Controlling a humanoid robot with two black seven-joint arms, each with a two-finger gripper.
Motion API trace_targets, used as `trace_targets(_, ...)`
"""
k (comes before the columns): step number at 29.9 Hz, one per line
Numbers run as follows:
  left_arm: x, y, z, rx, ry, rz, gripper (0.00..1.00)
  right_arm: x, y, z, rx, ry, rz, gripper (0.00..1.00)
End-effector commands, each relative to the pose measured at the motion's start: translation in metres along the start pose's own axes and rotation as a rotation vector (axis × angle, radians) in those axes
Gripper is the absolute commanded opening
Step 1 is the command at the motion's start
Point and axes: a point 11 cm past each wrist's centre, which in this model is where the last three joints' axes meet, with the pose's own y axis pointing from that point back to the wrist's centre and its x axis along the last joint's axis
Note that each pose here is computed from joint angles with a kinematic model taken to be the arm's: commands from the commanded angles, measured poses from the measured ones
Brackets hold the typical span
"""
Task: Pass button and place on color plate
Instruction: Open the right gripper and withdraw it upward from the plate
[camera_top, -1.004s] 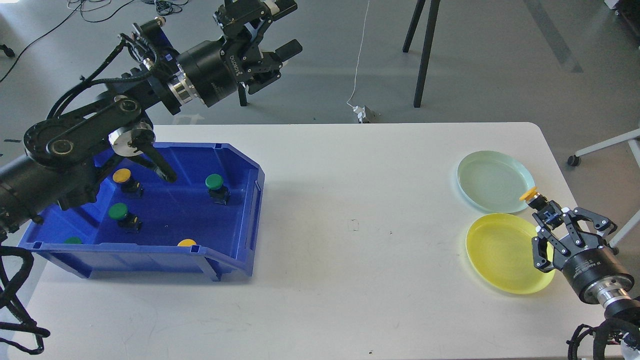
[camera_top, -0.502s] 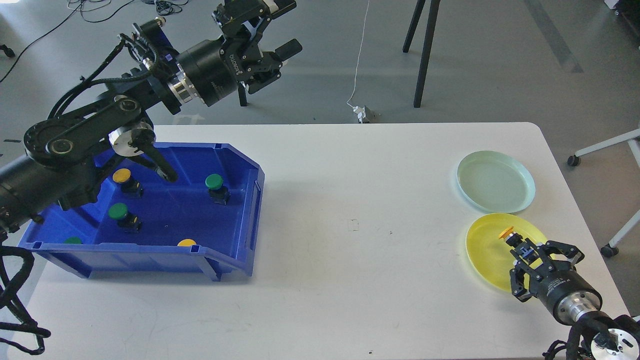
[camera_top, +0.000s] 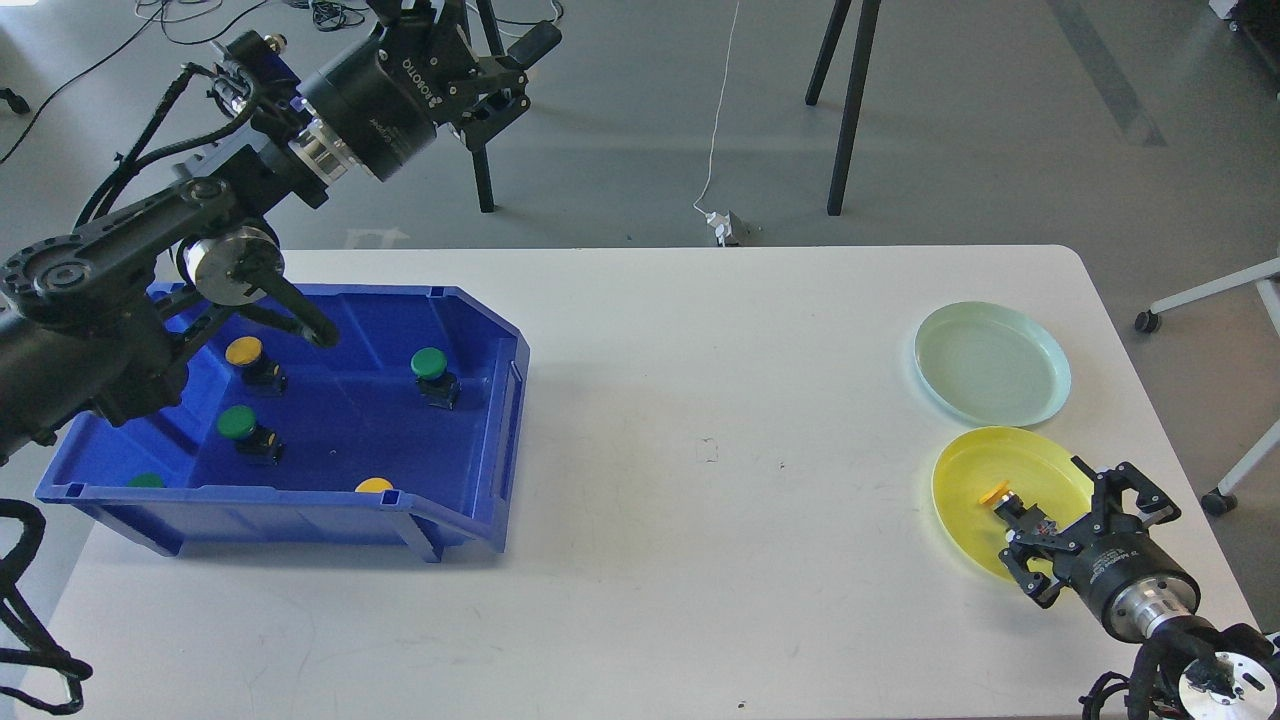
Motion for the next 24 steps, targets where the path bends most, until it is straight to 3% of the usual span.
trace_targets(1, 0.0, -0.001, 0.003, -0.005, -0.002, -0.002, 0.88, -0.001, 0.0, -0.005, 0.014, -0.003, -0.003, 0.92)
trace_targets(24, 0.008, 0.004, 0.023, -0.046, -0.005, 0.019, 0.91, -0.014, -0.001, -0.016, 0.043, -0.01, -0.043, 0.94)
